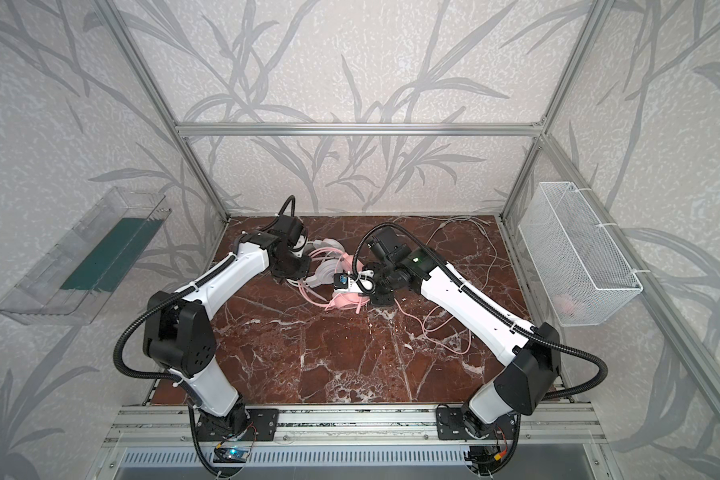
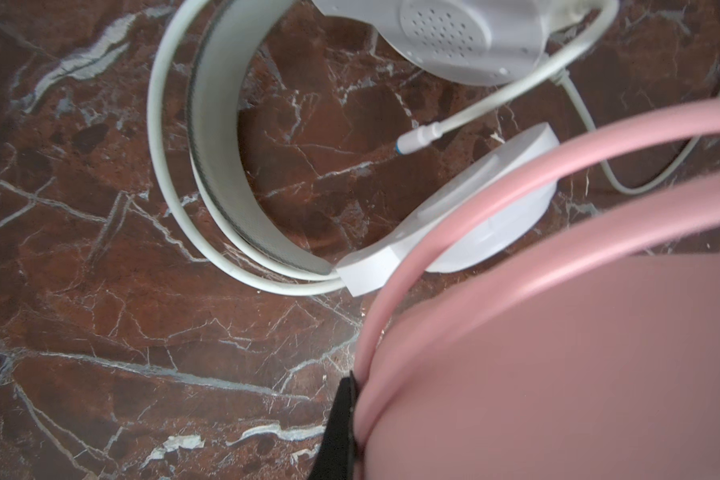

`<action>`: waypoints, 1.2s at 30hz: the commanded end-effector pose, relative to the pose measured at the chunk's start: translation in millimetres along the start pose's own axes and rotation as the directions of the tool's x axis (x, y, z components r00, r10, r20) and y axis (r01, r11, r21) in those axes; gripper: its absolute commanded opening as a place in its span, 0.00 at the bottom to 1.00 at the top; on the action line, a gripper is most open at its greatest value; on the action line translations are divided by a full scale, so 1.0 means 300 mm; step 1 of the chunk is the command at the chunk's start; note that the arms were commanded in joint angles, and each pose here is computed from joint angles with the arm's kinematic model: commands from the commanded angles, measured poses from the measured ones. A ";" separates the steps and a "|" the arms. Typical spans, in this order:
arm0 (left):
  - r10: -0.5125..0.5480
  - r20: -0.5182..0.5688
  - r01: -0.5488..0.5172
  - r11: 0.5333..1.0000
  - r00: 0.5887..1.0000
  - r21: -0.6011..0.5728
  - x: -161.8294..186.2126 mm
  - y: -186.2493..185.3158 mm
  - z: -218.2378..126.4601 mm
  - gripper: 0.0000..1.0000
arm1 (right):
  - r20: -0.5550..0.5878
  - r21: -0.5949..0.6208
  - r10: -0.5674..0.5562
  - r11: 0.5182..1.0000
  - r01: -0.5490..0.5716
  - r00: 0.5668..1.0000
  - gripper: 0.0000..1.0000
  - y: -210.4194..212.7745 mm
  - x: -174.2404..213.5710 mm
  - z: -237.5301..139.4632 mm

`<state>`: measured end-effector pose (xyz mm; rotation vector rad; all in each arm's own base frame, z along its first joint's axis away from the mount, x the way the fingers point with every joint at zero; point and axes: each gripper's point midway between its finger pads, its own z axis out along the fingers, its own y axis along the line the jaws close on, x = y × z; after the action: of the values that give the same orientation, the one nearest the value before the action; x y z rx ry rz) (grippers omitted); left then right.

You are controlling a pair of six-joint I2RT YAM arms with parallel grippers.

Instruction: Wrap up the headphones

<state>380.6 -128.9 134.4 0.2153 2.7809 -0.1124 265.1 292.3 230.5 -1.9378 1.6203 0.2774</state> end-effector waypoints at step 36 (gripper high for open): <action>0.246 0.081 -0.256 0.953 0.966 0.163 0.038 -0.185 -0.100 0.00 | 0.168 0.107 0.364 0.917 -0.384 0.916 0.00 -0.476 0.175 0.176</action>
<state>357.2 -167.9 138.5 0.5610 2.7311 -0.1952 417.0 286.8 200.8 -1.5313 1.8339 0.3802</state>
